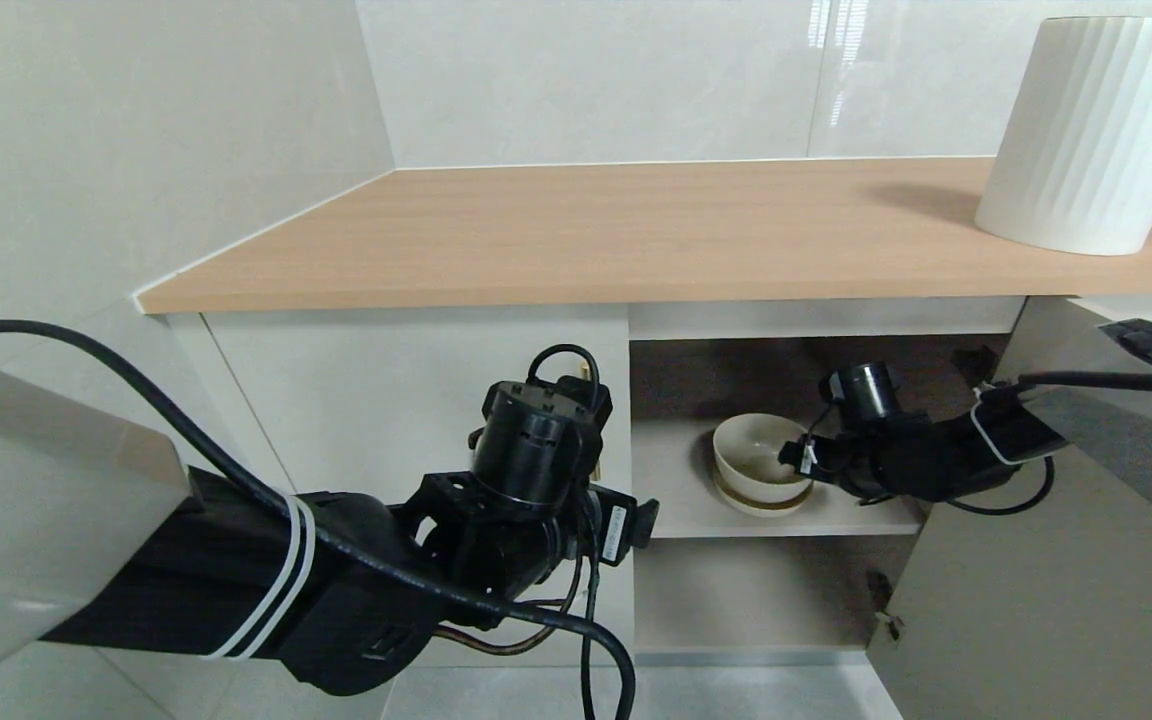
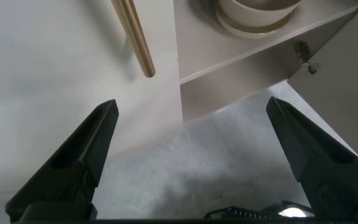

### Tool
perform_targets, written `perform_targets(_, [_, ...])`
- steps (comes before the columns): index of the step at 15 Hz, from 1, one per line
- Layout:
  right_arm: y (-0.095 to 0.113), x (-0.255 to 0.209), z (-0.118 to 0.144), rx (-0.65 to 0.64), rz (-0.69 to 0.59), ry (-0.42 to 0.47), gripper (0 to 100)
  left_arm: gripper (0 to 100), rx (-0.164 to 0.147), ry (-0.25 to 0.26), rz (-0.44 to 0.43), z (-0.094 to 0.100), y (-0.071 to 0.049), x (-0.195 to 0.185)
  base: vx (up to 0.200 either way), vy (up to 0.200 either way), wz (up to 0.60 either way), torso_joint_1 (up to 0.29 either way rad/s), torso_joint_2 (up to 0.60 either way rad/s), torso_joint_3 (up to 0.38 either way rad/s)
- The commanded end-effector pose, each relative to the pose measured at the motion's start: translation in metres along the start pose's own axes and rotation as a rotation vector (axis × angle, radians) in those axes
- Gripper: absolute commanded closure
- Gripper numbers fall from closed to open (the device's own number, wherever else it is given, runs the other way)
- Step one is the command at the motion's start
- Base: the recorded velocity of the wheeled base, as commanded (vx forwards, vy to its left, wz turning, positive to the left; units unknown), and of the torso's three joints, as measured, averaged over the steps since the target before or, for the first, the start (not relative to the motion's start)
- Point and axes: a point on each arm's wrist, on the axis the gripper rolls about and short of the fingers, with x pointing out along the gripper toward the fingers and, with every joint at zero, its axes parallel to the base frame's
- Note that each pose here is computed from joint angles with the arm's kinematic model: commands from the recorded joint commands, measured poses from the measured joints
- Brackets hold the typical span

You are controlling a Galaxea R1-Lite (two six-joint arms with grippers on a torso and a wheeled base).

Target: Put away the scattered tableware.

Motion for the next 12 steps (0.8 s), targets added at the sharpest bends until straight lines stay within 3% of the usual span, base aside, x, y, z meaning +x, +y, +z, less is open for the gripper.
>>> perform_targets(1, [0.006,-0.038,0.001,-0.018,0.036,-0.005,0,0,0.002,0.0,0.004,-0.001,0.003,-0.007,0.0,0.0,0.0,0.0,0.0,0.0])
perform_targets(5, [0.013,-0.1,-0.018,-0.086,0.106,0.023,0,0,0.001,-0.02,-0.005,0.001,0.013,-0.032,0.0,0.0,0.0,0.0,0.0,0.0])
perform_targets(7, [0.017,-0.129,-0.027,-0.113,0.15,0.025,0,0,-0.023,-0.007,0.009,-0.006,0.022,-0.042,0.0,0.0,0.0,0.0,0.0,0.0])
perform_targets(12, [-0.009,-0.188,-0.057,-0.157,0.186,0.057,0,0,-0.084,-0.005,0.025,-0.017,0.038,-0.073,0.0,0.0,0.0,0.0,0.0,0.0])
